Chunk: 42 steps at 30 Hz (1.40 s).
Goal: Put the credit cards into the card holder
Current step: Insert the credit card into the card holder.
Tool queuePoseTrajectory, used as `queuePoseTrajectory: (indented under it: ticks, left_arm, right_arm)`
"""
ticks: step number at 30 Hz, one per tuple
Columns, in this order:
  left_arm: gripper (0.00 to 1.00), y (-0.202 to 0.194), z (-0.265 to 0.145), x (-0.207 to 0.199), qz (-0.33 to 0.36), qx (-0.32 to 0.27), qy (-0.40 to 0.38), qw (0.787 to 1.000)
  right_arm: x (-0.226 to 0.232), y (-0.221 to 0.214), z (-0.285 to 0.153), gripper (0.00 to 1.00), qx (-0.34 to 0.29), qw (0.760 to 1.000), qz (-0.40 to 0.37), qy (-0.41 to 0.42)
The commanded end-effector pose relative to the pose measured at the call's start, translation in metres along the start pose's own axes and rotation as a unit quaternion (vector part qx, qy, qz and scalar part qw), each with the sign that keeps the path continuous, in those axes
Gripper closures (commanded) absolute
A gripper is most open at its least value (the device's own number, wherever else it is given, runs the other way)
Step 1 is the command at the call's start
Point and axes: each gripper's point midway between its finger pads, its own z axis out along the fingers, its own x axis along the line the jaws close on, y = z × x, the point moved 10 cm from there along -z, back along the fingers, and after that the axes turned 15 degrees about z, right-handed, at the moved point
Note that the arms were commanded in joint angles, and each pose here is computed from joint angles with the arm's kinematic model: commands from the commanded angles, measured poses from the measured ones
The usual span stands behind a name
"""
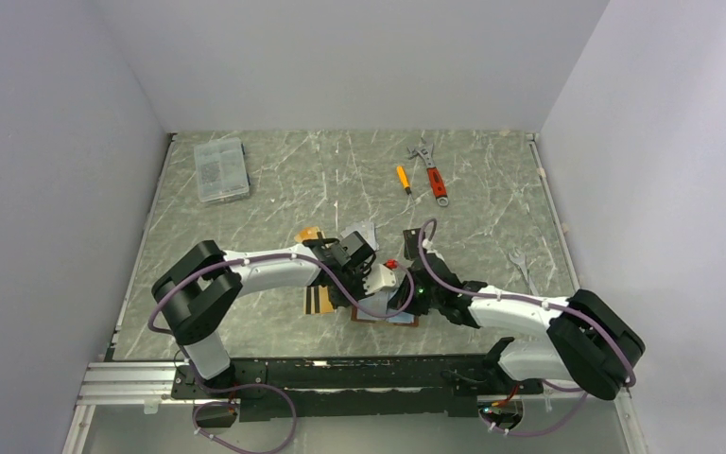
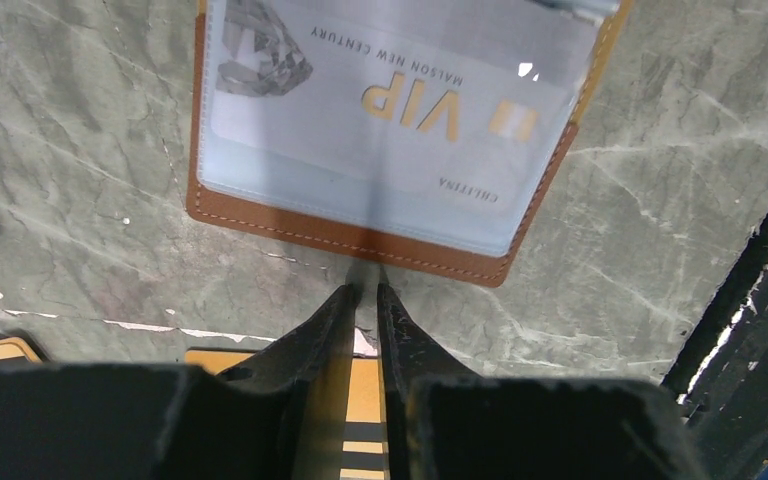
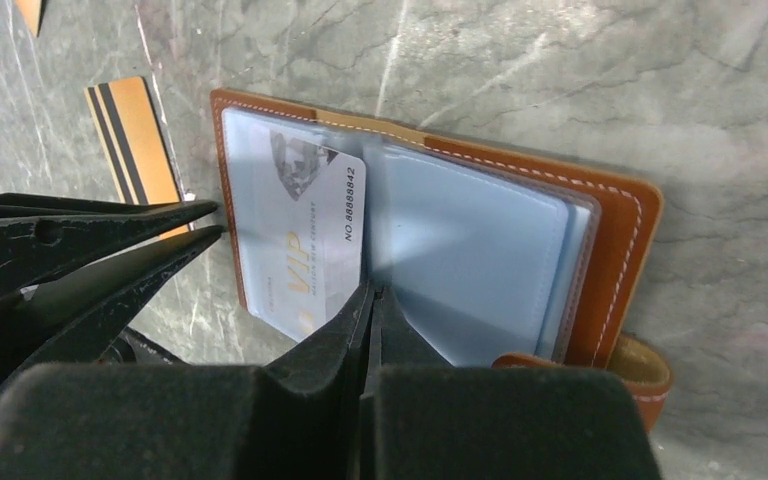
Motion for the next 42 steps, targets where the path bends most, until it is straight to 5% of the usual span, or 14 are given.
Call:
queuePoseTrajectory:
  ticks: [1, 42]
  left_arm:
    - [0.80, 0.009, 0.010, 0.008, 0.010, -0.020, 0.003, 1.000]
    - [0.79, 0.020, -0.009, 0.021, 0.044, -0.037, 0.037, 0.998]
  right_arm:
    - [0.021, 0.002, 0.003, 1.00, -0.003, 0.999, -0.007, 0.039]
    - [0.024, 0.017, 0.006, 0.97, 0.022, 0.997, 0.036, 0.069]
